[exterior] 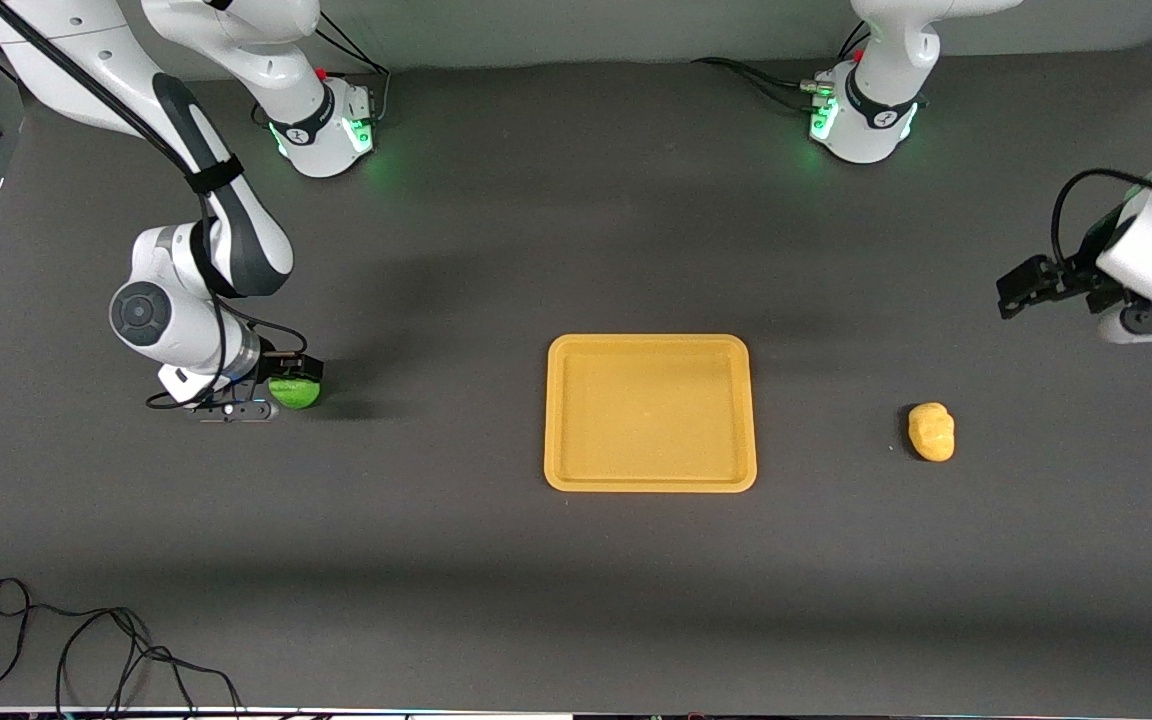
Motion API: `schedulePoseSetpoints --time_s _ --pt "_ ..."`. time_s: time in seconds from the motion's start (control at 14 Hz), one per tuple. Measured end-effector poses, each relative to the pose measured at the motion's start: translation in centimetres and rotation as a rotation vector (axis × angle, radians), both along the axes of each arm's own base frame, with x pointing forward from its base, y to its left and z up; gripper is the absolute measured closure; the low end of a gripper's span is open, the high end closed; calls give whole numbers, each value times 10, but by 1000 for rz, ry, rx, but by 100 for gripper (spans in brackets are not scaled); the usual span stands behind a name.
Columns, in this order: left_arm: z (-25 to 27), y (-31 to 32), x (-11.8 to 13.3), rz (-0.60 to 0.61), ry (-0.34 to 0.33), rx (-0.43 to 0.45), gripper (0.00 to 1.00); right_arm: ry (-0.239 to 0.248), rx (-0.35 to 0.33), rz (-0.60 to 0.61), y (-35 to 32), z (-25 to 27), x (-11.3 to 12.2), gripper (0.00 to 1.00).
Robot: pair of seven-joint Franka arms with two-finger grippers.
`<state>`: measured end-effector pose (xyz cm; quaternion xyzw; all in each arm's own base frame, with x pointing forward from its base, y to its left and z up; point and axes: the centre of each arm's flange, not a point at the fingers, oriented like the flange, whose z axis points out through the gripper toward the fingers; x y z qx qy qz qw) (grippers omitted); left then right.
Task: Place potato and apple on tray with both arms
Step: 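Lower both grippers and grasp the apple and the yellow potato, then carry the potato onto the tray with the left gripper and release it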
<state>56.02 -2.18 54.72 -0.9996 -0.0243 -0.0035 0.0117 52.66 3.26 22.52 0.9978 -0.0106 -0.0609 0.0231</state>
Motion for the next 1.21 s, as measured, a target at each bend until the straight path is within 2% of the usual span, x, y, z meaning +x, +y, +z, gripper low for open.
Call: schedulePoseSetpoints --time_s 0.21,0.43,0.5,0.57,0.64,0.79,1.0,1.21 --pt "-74 4 32 -1 28 -4 0 17 -10 5 0 -11 -2 0" --pt "-186 7 59 -21 36 8 0 12 -6 -1 -4 -21 -1 4" --pt "-225 11 65 -26 36 12 0 8 -5 -3 -4 -23 0 15" --pt "-263 17 70 -35 38 22 0 4 -5 -5 -5 -22 2 25" --pt "-290 23 72 -42 44 30 0 -3 -6 -6 -4 -19 6 27" --pt "-331 30 72 -49 51 32 0 4 -10 -8 -3 -8 15 27" --pt "-360 30 70 -54 57 25 0 21 -22 6 8 32 34 27" --pt "-364 28 69 -58 66 22 31 -23 -23 63 53 77 49 27"
